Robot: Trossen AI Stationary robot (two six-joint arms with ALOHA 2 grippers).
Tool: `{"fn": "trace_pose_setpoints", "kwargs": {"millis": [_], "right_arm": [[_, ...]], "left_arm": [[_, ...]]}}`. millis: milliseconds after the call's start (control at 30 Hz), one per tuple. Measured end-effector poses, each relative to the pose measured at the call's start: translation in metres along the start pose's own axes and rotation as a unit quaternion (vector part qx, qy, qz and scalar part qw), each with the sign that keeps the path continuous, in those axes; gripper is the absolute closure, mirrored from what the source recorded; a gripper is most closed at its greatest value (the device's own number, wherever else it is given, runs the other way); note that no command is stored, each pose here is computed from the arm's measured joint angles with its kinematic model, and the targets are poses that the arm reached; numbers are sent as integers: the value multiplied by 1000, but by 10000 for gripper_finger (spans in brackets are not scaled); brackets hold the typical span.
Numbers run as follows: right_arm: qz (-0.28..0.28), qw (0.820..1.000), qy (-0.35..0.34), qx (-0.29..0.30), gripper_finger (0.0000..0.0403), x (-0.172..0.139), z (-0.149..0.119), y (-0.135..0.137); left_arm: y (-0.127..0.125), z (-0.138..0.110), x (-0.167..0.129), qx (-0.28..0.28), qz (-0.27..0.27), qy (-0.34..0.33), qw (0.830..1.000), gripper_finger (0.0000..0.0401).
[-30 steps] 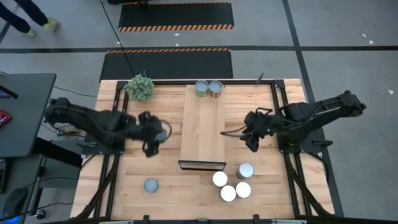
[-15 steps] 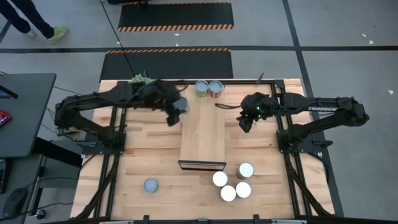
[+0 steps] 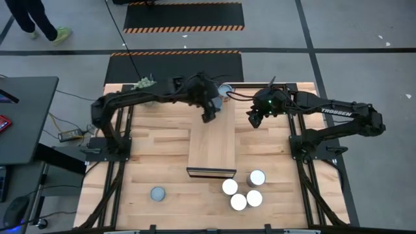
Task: Pick and place cans onto a shelf
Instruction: Put the large canned mixed vegetables on the shelf
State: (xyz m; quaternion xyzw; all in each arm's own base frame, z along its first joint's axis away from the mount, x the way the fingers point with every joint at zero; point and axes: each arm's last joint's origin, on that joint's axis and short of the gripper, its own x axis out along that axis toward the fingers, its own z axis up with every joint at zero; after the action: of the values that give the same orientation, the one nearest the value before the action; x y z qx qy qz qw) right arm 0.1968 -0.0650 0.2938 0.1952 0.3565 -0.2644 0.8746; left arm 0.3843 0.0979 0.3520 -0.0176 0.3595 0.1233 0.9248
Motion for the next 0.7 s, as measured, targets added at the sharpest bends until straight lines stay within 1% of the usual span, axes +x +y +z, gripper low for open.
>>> {"fn": "trace_pose_setpoints", "kwargs": {"millis": [133, 233, 567, 700], "right_arm": [[0, 1000, 0, 0, 225, 0, 0, 0], [0, 1000, 0, 0, 225, 0, 0, 0], [5, 1000, -14, -11, 225, 0, 3, 1], [4, 1000, -15, -11, 225, 0, 3, 0]], "left_arm": [[5, 4, 24, 2, -13, 12, 1000, 110], [6, 7, 36, 0, -17, 17, 1000, 110], [12, 7, 62, -10, -13, 3, 1000, 110], [14, 7, 65, -12, -13, 2, 1000, 105]]}}
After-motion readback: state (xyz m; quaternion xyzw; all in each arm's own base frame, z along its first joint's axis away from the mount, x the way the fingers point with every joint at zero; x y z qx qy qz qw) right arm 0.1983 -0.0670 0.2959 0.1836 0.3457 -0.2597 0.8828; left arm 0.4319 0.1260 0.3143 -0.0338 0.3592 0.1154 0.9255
